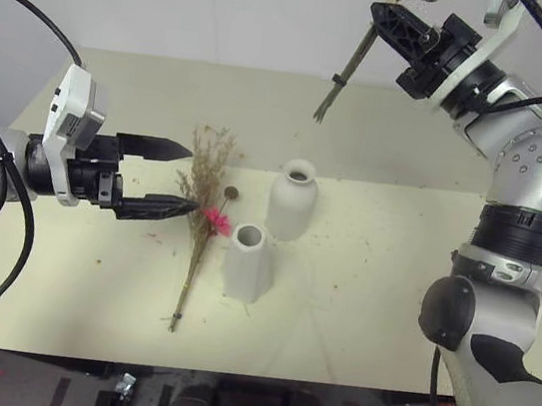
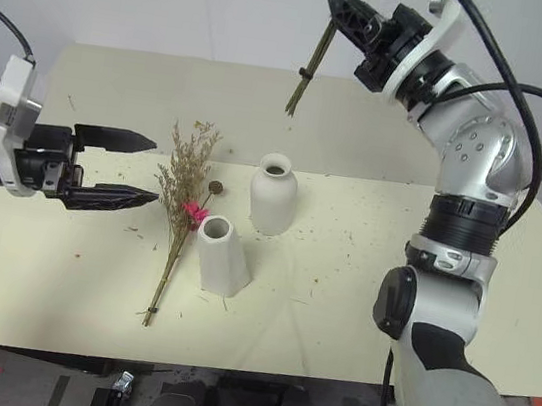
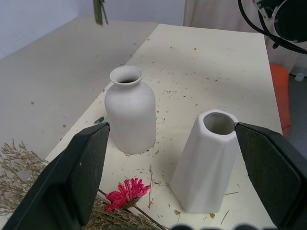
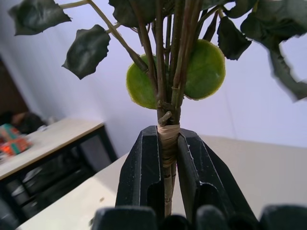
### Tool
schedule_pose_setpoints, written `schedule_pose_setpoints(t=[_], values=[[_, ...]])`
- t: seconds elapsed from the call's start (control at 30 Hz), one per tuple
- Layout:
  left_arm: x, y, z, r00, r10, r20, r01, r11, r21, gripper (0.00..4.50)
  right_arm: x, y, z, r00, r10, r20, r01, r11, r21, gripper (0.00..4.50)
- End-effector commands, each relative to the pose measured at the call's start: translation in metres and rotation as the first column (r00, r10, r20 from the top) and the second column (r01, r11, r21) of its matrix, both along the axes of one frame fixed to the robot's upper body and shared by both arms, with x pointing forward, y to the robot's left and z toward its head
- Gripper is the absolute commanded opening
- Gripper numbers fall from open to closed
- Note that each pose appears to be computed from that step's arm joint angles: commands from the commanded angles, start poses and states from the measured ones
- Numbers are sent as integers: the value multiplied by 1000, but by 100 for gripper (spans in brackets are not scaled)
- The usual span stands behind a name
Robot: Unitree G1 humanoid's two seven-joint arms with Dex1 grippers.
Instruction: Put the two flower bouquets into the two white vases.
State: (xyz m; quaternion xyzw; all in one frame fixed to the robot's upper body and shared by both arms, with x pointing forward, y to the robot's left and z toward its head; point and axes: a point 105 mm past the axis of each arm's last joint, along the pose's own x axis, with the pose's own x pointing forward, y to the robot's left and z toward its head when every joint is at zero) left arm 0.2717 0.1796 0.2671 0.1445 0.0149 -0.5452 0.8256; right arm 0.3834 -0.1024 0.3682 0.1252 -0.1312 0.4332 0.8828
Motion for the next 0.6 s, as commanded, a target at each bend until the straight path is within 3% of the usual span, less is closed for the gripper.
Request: schedule_pose_setpoints(t=[0.03,0.6], values=[[-7,1,14,999,9,52,-8,1000,-19,450,-17,11,4,994,43,102,-36,997,-66,24],[-8,4,13,998,28,50,-28,1000,-13,450,-13,31,-30,994,40,106,-23,989,-149,24]])
